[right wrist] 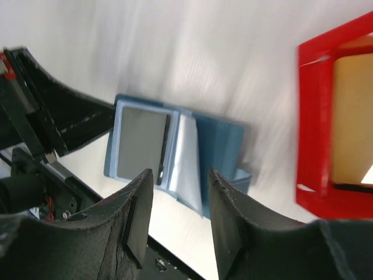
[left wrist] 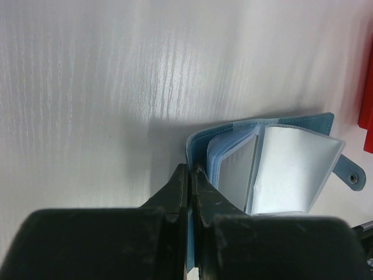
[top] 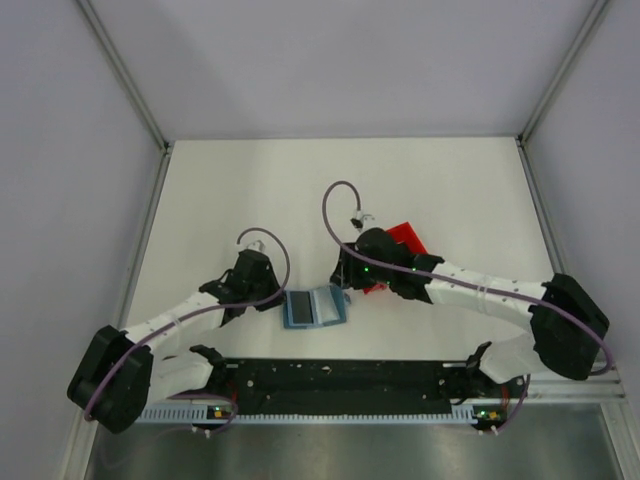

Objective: Put the credit cards into the card holder
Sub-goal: Insert the credit card into the card holder.

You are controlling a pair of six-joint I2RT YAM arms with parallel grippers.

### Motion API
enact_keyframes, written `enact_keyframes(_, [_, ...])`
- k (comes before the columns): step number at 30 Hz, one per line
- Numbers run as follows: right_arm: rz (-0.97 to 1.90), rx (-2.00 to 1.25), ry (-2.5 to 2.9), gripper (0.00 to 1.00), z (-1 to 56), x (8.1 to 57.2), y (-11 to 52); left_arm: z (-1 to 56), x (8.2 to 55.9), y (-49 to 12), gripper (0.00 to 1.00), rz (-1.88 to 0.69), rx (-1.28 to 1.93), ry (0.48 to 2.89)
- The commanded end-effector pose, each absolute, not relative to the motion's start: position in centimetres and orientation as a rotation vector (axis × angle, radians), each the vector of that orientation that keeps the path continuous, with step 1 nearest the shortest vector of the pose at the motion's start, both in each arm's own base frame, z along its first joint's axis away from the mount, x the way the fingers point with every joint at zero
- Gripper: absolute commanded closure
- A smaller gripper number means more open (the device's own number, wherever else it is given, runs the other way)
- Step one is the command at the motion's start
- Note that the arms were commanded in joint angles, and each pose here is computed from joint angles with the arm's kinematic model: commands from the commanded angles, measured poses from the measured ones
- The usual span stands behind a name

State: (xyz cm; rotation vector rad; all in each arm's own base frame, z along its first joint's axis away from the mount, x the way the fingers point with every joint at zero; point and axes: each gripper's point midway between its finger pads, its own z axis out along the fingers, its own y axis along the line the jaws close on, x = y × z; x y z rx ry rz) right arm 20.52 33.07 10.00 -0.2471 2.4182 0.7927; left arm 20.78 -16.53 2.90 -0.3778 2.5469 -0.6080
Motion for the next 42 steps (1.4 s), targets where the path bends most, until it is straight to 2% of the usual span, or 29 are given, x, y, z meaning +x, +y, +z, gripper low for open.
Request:
enact_keyframes(1, [0.803, -0.23, 2.327, 0.58, 14.4, 23.0, 30.8, 3.8, 21.2, -16.7, 1.0, -0.596, -0.35, 2.55])
enact_keyframes(8, [1.172, -0.342, 2.386, 0.57, 14.4, 19.6, 37.2, 2.7, 20.9, -16.7, 1.0, -0.581, -0.36, 2.583])
enact_keyframes(15, [1.278, -0.325, 2.481, 0.56, 10.8, 18.4, 41.4, 2.8, 21.1, -16.8, 1.0, -0.587, -0.363, 2.576])
enact_keyframes(19, [1.211, -0.294, 2.527, 0.56, 8.0, 18.7, 41.4, 3.1, 21.3, -16.9, 1.0, -0.59, -0.351, 2.572])
enact_keyframes(28, [1.15, -0.282, 2.53, 0.54, 6.1, 20.4, 42.5, 2.9, 21.3, -17.1, 1.0, -0.602, -0.336, 2.576])
enact_keyframes(35, [1.234, -0.273, 2.535, 0.56, 5.9, 19.9, 43.6, 2.9, 21.4, -17.1, 1.0, -0.596, -0.329, 2.573])
enact_keyframes(42, [1.018, -0.221, 2.534, 0.55, 5.7, 21.2, 40.5, 3.1, 21.7, -17.0, 1.0, -0.587, -0.33, 2.564])
